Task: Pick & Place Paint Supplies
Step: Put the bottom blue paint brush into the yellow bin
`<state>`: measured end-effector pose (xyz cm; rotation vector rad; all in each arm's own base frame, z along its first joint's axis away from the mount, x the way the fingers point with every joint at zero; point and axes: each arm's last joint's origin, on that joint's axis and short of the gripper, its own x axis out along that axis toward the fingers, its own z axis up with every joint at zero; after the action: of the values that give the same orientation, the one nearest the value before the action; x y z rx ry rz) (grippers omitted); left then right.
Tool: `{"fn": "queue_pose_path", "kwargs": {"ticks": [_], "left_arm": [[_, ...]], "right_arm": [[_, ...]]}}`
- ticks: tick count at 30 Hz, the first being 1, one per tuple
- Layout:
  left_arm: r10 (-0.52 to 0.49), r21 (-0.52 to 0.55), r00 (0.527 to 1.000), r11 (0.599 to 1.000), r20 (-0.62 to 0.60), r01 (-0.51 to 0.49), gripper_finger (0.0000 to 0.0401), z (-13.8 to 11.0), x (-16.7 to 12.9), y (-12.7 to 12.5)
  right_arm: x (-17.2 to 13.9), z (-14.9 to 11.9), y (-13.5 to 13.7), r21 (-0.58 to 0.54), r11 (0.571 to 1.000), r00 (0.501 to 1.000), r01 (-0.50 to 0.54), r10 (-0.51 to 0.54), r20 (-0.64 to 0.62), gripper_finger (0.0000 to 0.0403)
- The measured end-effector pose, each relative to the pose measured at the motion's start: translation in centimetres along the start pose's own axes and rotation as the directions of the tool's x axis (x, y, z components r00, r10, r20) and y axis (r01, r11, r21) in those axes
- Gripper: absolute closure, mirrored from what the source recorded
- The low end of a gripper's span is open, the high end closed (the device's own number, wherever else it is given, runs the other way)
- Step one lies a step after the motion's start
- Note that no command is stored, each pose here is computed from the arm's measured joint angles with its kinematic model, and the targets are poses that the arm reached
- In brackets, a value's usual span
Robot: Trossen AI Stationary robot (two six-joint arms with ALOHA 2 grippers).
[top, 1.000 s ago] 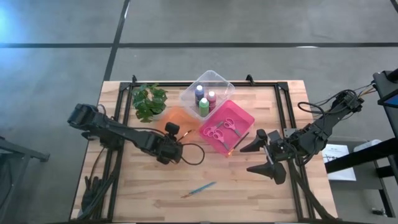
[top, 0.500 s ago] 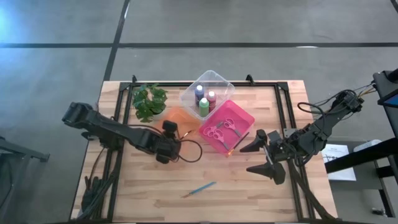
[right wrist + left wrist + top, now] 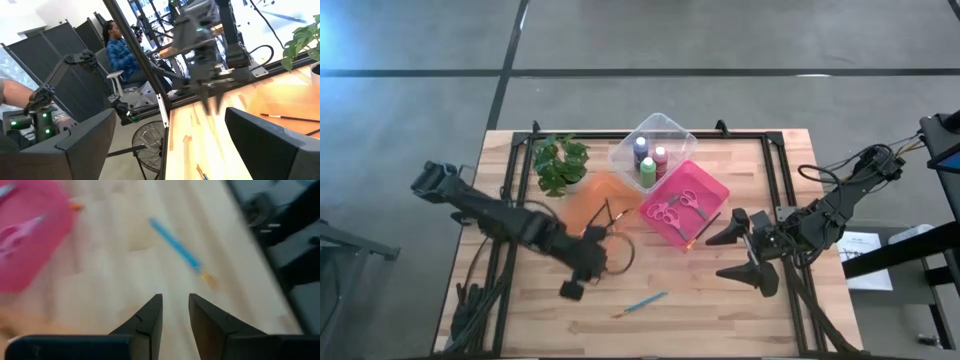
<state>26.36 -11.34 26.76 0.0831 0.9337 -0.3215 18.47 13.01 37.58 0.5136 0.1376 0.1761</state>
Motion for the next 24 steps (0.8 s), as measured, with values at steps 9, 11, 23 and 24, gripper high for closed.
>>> {"fn": "queue_pose_path", "kwargs": {"ticks": [9, 11, 23, 24], "left_arm": [[-0.035, -0.145, 0.998, 0.989, 0.046, 0.041, 0.0299, -0.3, 0.5, -5.6], [-0.051, -0.174, 0.997, 0.983, 0.055, 0.06, 0.0299, 0.0, 1.1, -6.7], [-0.053, -0.158, 0.999, 0.986, 0.004, 0.053, 0.0299, 4.7, 7.9, -11.8], [-0.044, -0.162, 0.999, 0.986, 0.016, 0.046, 0.0299, 5.4, 8.3, -11.9]], "right_arm": [[0.0, -0.1, 0.1, -0.03, 0.999, 0.999, -0.027, 0.027, -0.019, 0.0033], [0.0, -0.1, 0.1, -0.039, 0.998, 0.998, -0.046, 0.044, -0.033, 0.0033], [-0.4, -1.4, 0.5, -0.062, 0.991, 0.978, -0.122, 0.109, -0.179, 0.0033], [-0.5, -1.7, 0.6, -0.063, 0.99, 0.974, -0.125, 0.11, -0.199, 0.0033]]}}
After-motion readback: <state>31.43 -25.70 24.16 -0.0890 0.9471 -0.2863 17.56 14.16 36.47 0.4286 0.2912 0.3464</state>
